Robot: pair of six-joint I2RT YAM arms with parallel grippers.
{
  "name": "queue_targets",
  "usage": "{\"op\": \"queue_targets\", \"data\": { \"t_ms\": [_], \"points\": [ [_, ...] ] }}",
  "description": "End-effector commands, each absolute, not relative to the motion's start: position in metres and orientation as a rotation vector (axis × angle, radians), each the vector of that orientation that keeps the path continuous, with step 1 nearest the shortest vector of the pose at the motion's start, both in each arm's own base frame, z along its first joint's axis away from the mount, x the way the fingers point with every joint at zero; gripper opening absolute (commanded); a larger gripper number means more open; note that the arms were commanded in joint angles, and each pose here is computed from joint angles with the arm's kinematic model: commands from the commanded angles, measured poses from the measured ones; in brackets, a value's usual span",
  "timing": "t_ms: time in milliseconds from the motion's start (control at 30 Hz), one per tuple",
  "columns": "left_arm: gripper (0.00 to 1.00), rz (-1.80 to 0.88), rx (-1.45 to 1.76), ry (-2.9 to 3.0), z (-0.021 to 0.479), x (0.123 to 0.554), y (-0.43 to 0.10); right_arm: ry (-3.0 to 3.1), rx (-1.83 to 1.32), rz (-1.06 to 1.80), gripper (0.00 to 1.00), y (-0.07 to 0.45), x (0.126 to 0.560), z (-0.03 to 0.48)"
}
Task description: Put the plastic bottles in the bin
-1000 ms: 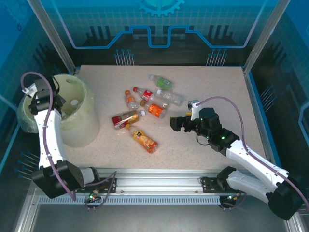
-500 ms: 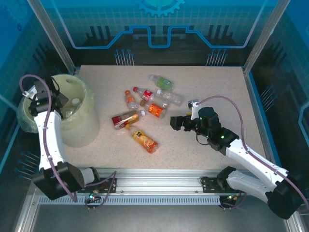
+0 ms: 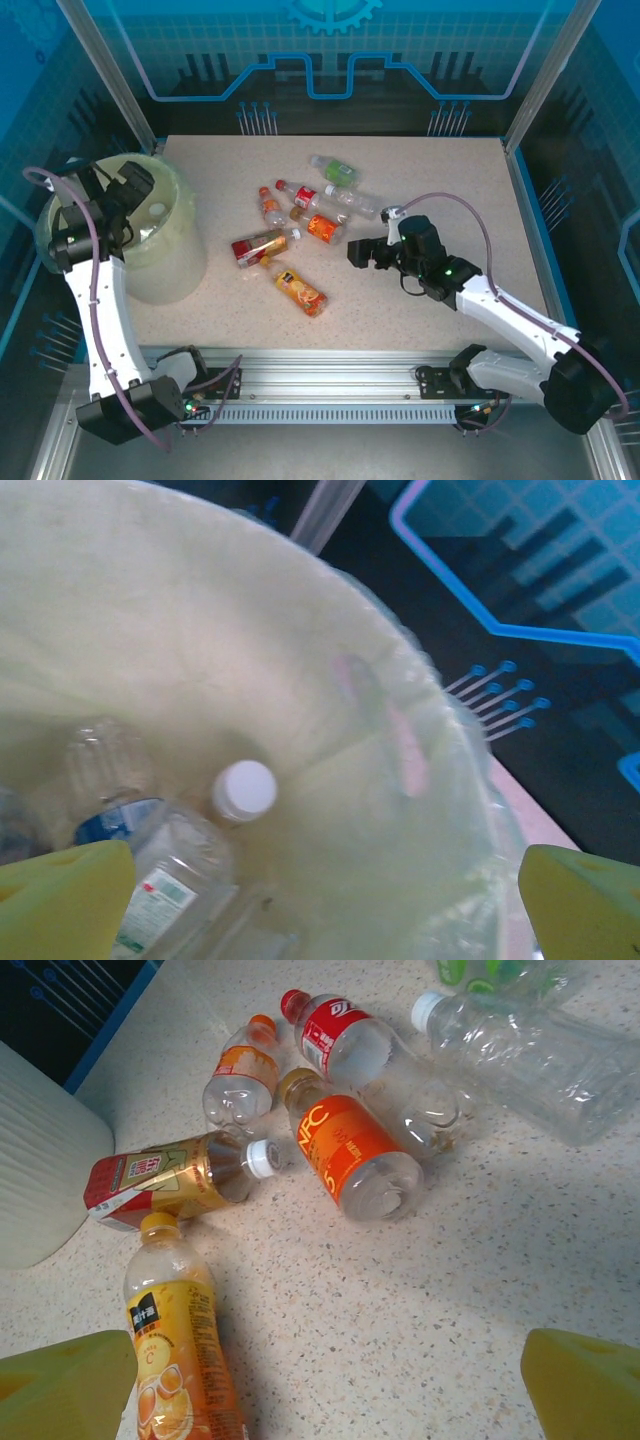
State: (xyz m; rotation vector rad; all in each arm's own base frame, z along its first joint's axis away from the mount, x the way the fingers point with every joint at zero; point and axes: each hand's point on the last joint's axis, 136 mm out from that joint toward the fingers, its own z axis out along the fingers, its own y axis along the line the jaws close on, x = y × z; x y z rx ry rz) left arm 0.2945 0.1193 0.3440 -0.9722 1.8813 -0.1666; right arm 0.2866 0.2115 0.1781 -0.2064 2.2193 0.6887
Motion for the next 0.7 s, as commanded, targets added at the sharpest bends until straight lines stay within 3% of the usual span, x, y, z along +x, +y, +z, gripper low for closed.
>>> {"op": "queue_targets", "data": {
  "t_ms": [0, 133, 300, 667],
  "points": [
    [0.99, -0.342, -0.832, 1.81, 0.387, 0.298, 0.077, 2.211, -0.247, 0.744, 1.0, 0.222, 0.289, 0.184],
    [0.99, -0.45, -0.74, 1.775, 0.403, 0.296, 0.032, 2.231, -0.245, 0.738, 1.0, 0.227, 0.291, 0.179],
    [0.99, -0.554, -0.74, 1.807, 0.383, 0.287, -0.014, 2.228, -0.212, 0.717, 1.0, 0.224, 0.294, 0.177],
    [0.99, -0.511, -0.828, 2.183, 0.241, 0.268, -0.108, 2.177, -0.221, 0.713, 1.0, 0.217, 0.287, 0.182]
  ]
}}
